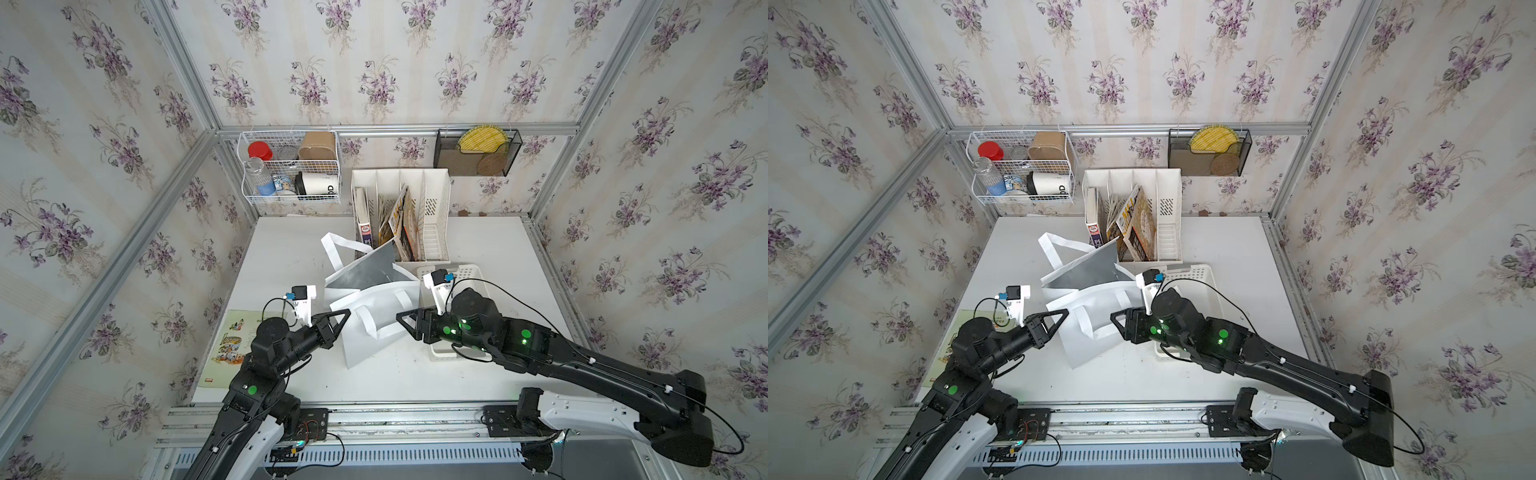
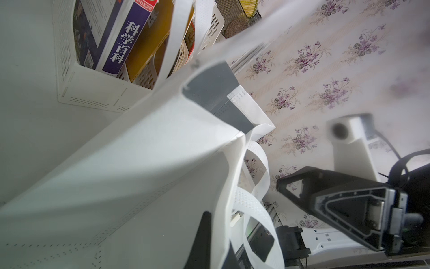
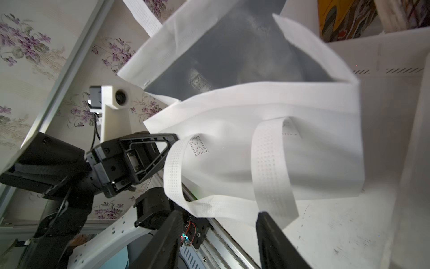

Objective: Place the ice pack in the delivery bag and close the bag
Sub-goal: Close the delivery bag at the center of the board, then seal the adhesive seal in the delivery bag.

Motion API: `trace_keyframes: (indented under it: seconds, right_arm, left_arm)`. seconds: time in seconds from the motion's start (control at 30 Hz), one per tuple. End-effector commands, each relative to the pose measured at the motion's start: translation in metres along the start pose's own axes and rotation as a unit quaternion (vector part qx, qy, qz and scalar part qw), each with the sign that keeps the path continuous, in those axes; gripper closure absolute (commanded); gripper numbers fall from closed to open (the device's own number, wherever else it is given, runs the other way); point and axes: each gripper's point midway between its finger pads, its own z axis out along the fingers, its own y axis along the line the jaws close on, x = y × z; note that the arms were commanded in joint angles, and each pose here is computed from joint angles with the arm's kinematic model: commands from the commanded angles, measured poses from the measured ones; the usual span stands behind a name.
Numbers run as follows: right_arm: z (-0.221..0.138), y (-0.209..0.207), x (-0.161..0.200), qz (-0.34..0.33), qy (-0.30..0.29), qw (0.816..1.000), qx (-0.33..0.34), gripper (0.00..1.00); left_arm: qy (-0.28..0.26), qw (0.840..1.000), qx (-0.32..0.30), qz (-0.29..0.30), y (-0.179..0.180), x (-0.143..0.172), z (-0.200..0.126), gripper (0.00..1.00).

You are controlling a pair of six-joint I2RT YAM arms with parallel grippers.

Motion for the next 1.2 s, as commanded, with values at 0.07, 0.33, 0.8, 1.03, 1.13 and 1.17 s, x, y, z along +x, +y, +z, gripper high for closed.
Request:
trace_keyframes:
  seconds: [0.07,0.33,0.8,1.03,1.13,1.17]
  right_arm:
    - [-0.026,-0.005,-0.038,0.050,-0.053,0.995,0.072,0.33]
    - [-0.011,0.036,-0.070,0.136,-0.037,0.986,0.088,0.27]
    - [0.078,0.074,-0.091,0.264,-0.043,0.963,0.008,0.54]
    - [0.113,0.077,-0.084,0.279,-0.008,0.960,0.009,0.51]
    - [0.125,0.078,-0.080,0.287,0.004,0.958,0.011,0.50]
    - [0.129,0.078,-0.079,0.290,0.008,0.957,0.012,0.50]
  left_arm:
    - [0.000,1.000,0.012,0.011,-0.006,0.000,-0.002,0.99]
    - [0.000,1.000,0.008,0.015,-0.004,0.002,-0.004,0.98]
    - [0.003,1.000,0.008,0.011,-0.001,0.004,-0.002,0.98]
    - [0.003,1.000,0.007,0.009,-0.001,0.004,-0.002,0.98]
    - [0.002,1.000,0.008,0.010,-0.002,0.003,-0.002,0.98]
    - [0.002,1.000,0.008,0.010,-0.002,0.003,-0.003,0.98]
